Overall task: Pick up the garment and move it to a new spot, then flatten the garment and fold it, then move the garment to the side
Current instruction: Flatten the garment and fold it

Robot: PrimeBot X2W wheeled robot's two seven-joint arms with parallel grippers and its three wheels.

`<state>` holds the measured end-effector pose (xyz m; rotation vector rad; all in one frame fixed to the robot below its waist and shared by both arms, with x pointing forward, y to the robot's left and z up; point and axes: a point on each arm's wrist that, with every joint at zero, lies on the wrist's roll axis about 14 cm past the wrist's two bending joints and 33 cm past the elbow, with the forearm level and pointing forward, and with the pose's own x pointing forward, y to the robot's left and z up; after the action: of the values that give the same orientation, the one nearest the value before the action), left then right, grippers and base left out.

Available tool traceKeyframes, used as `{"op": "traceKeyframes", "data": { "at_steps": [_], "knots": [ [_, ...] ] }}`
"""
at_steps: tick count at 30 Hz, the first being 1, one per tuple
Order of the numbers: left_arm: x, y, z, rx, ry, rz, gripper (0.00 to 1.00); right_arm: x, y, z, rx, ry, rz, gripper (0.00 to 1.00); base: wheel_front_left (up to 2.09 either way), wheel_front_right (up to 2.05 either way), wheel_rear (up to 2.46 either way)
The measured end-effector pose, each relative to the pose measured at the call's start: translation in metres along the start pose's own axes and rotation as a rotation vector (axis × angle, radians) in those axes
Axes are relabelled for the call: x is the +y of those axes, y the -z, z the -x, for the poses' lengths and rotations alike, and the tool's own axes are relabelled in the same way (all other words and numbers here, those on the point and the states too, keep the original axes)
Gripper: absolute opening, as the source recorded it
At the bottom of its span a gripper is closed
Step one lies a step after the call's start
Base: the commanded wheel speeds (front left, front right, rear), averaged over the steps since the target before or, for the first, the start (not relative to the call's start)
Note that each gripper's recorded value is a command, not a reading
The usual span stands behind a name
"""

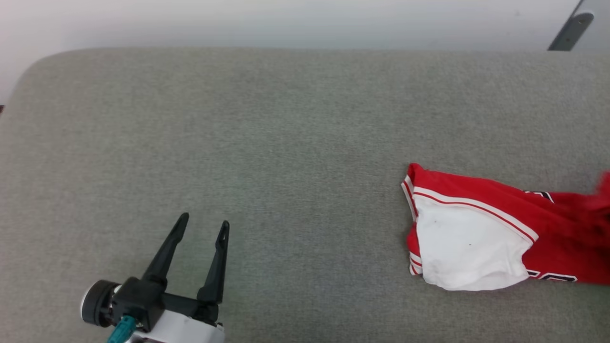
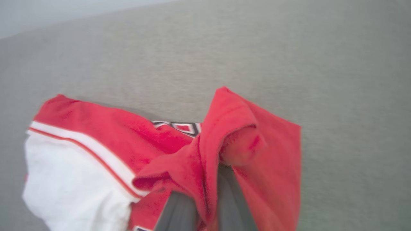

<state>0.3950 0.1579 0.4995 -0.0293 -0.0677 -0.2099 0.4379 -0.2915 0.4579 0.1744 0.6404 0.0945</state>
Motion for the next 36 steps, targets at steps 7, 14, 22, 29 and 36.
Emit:
{"op": "traceKeyframes", "data": {
  "at_steps": [7, 14, 22, 29, 36],
  "knots": [
    [0.007, -0.006, 0.014, -0.007, -0.033, 0.007, 1.0, 0.12, 0.014, -0.002, 0.063, -0.304, 0.164, 0.0, 0.0, 0.0, 0.0],
    [0.019, -0.01, 0.028, -0.01, -0.077, -0.001, 1.0, 0.197, 0.018, -0.001, 0.073, -0.482, 0.288, 0.0, 0.0, 0.0, 0.0],
    [0.024, -0.011, 0.034, -0.01, -0.095, -0.01, 1.0, 0.216, 0.036, -0.02, 0.116, -0.498, 0.34, 0.0, 0.0, 0.0, 0.0],
    [0.021, -0.004, 0.028, 0.008, -0.087, 0.003, 1.0, 0.198, 0.045, -0.042, 0.116, -0.437, 0.299, 0.0, 0.0, 0.0, 0.0],
    [0.011, -0.001, 0.018, 0.011, -0.048, 0.011, 1.0, 0.194, 0.032, -0.042, 0.044, -0.427, 0.277, 1.0, 0.0, 0.0, 0.0]
  ]
}}
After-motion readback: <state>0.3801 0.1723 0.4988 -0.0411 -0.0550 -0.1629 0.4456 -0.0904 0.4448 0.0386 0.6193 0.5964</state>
